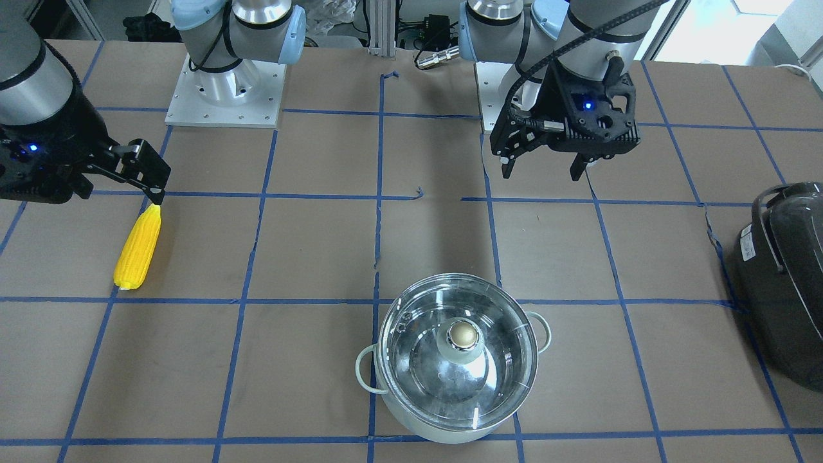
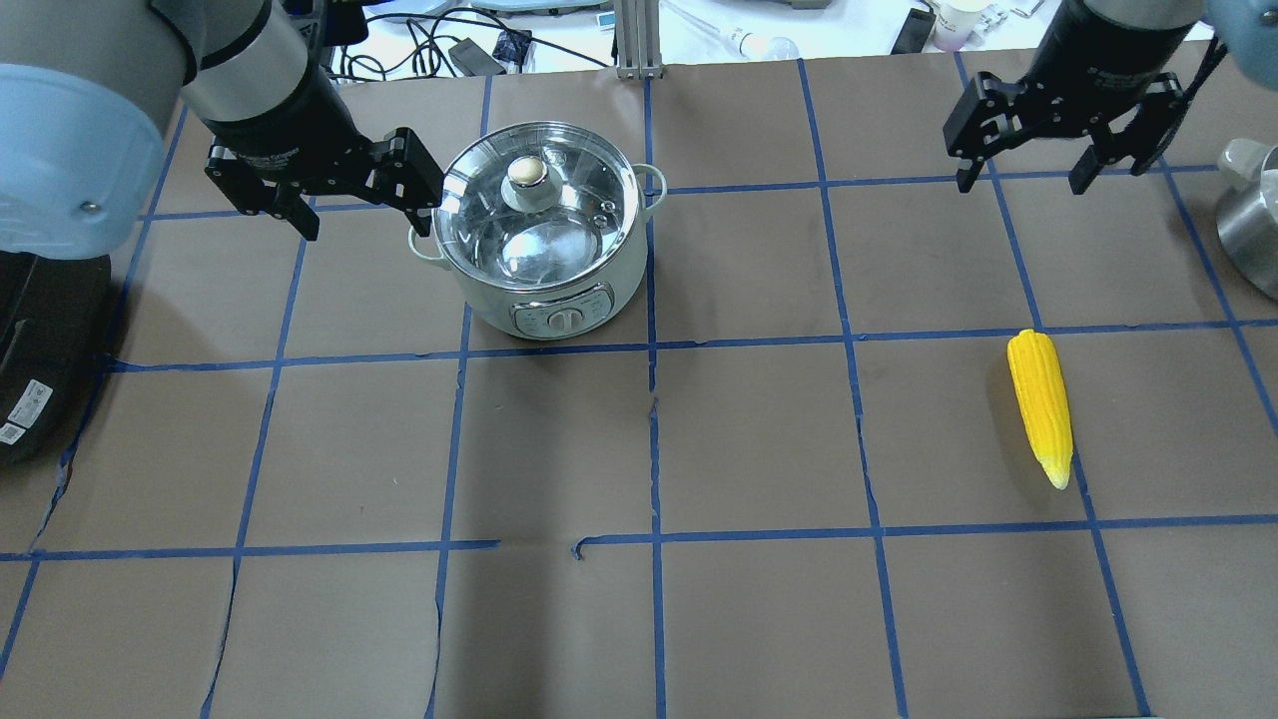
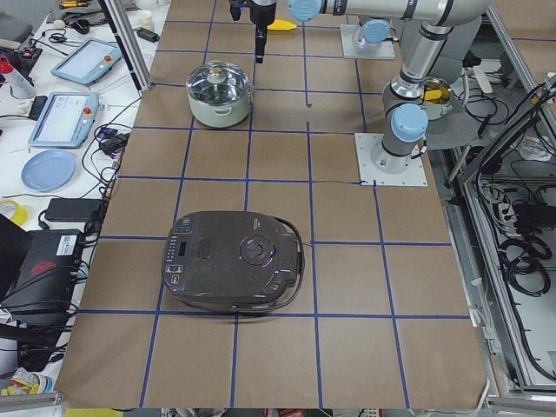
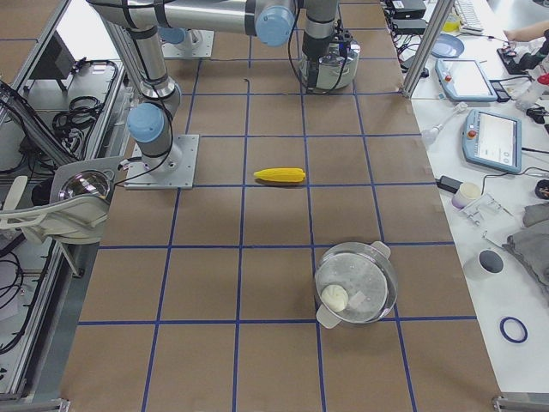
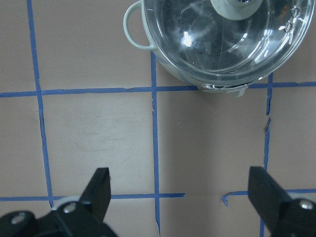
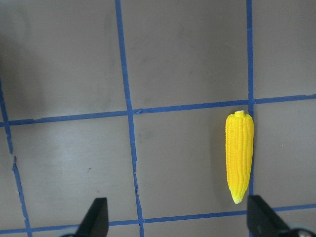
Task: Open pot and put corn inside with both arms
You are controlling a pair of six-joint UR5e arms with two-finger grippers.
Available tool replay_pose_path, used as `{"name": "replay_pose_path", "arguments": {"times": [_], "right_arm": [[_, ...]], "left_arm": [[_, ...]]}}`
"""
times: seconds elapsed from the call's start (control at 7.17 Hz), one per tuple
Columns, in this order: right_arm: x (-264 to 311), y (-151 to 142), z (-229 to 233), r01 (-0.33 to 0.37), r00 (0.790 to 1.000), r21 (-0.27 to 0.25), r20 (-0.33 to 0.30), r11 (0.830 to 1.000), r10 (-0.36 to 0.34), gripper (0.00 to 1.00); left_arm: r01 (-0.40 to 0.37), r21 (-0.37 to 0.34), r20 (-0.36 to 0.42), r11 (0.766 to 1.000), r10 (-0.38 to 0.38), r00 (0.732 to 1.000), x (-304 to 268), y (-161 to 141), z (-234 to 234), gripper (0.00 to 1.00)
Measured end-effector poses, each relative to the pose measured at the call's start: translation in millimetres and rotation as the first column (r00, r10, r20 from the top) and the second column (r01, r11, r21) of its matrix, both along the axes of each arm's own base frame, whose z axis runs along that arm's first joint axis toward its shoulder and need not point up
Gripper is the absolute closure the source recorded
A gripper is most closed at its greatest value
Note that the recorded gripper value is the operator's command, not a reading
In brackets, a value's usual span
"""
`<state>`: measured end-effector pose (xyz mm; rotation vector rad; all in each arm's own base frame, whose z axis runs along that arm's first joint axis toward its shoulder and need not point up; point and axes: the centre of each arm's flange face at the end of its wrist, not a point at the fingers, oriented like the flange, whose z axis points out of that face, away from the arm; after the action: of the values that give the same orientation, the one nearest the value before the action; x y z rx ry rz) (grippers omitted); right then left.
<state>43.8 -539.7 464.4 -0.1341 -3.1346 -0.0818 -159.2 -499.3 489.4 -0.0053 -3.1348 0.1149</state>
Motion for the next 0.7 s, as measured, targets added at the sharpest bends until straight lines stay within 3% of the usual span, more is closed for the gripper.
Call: {"name": "replay_pose_path", "arguments": {"times": [0.42,0.7], "right_arm": [[-52.9,5.3,-61.1,0.011,1.0,0.003,0.009,1.0,-0.011,0.0],[-83.7,16.0,-115.0,-0.005,1.0,-0.036,-0.008,0.999,0.004,0.0]], "left_arm": [[-0.039,0.014,-0.01,0.999,0.039,0.999,-6.3,-72.3,-23.3,0.0],[-0.058,0.003,-0.016,0.998,0.058,0.998,-26.6,-128.1,-44.3,0.0]]}}
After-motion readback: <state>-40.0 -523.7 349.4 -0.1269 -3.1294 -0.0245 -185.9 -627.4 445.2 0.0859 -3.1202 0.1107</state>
